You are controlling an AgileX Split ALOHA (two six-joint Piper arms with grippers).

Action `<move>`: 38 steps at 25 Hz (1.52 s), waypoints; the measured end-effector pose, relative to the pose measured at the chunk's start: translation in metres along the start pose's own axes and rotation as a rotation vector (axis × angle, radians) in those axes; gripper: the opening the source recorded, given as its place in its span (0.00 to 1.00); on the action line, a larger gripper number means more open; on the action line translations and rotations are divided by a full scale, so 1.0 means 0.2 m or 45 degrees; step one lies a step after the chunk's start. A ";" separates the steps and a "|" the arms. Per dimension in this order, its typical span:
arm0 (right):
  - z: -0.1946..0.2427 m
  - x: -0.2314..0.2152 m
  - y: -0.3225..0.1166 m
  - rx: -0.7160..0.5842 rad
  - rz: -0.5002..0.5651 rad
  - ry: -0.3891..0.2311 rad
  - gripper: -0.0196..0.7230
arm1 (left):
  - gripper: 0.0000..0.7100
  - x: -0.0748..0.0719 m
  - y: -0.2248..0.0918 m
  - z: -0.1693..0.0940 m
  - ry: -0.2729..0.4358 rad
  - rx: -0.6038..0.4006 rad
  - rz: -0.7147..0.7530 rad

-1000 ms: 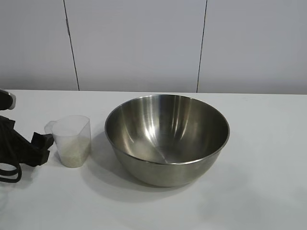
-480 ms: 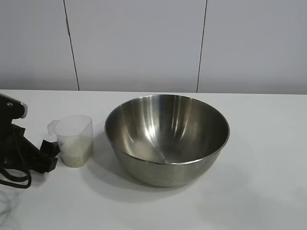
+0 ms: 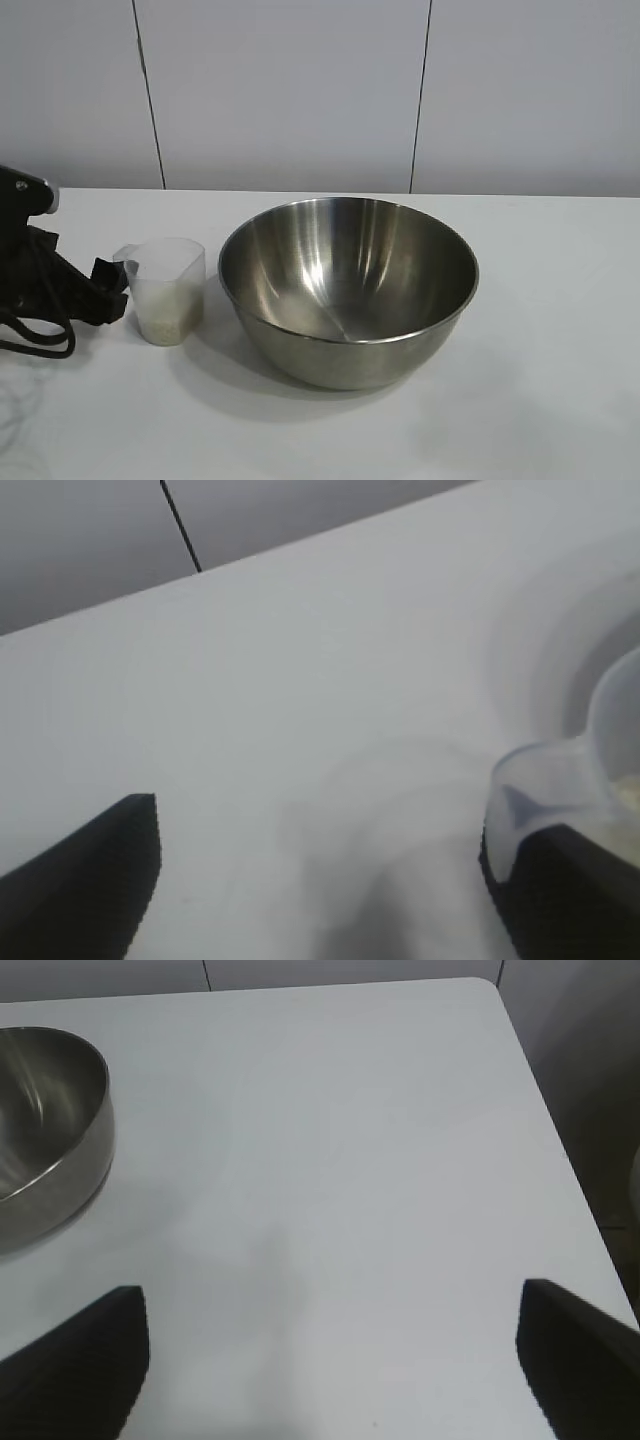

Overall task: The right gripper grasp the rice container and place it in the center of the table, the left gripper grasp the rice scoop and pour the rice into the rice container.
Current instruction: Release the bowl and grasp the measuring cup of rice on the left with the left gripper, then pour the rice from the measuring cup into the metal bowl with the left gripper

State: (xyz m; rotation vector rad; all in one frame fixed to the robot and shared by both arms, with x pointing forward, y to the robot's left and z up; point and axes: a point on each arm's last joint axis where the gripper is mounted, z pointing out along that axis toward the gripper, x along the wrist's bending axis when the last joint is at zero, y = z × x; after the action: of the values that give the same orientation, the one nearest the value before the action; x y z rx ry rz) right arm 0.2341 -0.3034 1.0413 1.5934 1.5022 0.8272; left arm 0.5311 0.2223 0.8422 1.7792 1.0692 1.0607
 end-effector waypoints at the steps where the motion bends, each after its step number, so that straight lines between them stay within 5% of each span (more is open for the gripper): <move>1: 0.00 0.00 0.00 0.000 0.000 0.000 0.96 | 0.81 0.00 0.00 0.00 0.000 0.000 0.000; 7: 0.00 0.00 0.00 0.000 0.001 0.003 0.96 | 0.38 0.00 0.00 0.00 -0.002 -0.001 0.002; 17: 0.00 0.00 0.00 0.000 0.010 0.003 0.96 | 0.05 0.00 0.00 0.00 -0.009 -0.003 0.009; 26: 0.00 0.00 0.00 0.000 0.013 0.009 0.96 | 0.02 0.01 0.07 -0.01 -0.007 -0.060 0.030; 34: 0.00 0.00 0.00 0.000 0.015 0.011 0.96 | 0.02 0.07 0.30 -0.09 0.021 -0.257 0.034; 38: 0.00 0.00 0.00 0.000 0.015 0.011 0.96 | 0.02 0.05 0.43 -0.12 -0.082 -0.329 0.114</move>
State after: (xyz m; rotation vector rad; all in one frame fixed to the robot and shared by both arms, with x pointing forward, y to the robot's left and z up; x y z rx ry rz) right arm 0.2342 -0.3025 1.0413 1.6015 1.5004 0.8419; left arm 0.5355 0.2080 0.9311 1.6525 0.7806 1.1330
